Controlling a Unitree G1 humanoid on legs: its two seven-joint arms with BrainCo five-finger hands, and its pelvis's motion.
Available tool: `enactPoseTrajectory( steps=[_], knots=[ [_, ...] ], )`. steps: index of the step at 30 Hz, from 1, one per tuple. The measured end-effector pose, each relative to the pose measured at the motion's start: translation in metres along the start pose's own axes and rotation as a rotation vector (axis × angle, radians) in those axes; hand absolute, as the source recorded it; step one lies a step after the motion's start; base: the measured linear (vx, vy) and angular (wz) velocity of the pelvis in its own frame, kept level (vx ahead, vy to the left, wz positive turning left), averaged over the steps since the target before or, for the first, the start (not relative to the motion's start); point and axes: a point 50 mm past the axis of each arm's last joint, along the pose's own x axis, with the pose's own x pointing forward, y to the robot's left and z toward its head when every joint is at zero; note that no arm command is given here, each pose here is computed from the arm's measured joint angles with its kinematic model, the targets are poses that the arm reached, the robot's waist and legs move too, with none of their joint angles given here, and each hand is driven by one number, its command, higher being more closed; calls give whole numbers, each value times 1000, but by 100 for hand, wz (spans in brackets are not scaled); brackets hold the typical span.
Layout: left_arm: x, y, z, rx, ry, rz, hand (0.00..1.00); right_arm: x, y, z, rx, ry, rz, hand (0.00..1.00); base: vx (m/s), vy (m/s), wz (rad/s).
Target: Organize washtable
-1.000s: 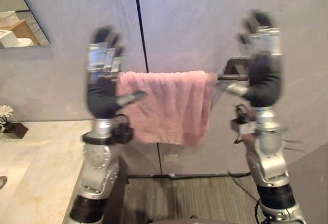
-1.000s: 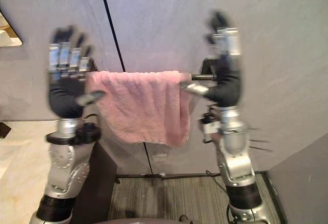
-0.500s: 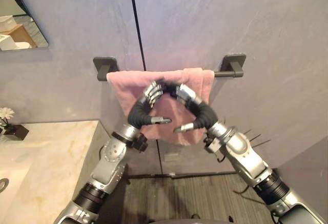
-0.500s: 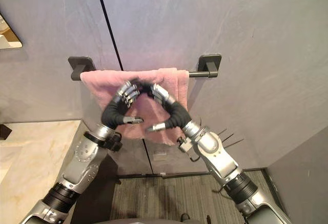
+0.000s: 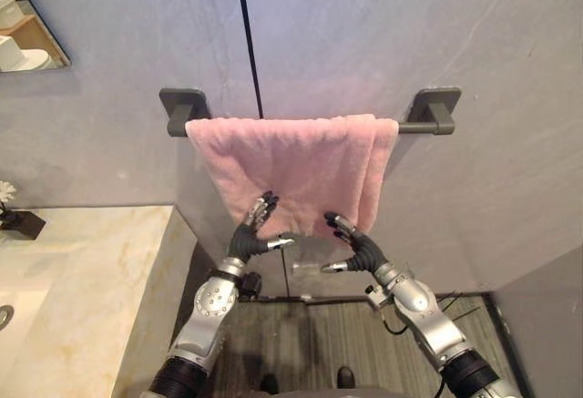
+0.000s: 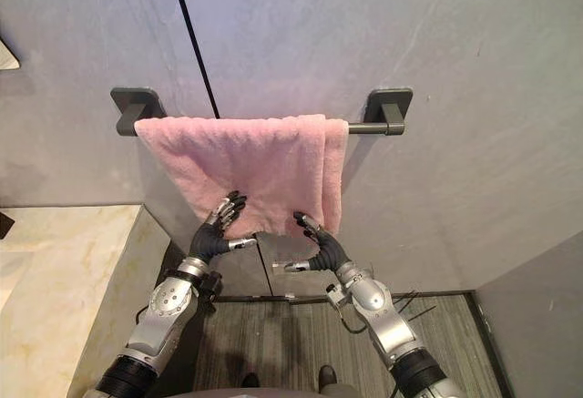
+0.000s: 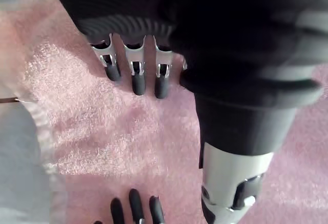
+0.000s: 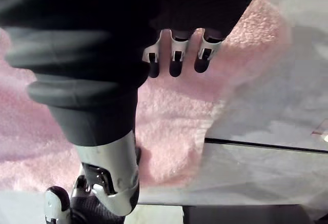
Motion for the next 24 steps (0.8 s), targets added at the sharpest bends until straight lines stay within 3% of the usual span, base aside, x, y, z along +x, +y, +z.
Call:
enactPoseTrajectory(
  steps=[12, 24],
  knots=[
    [-24, 61, -6, 11, 24, 389, 0, -51, -69, 0, 90, -54, -520, 0, -37, -6, 1],
    [-56, 72, -24, -47, 90, 484, 0, -91, -78, -23, 99, 47, -668, 0, -1, -6, -2]
  ],
)
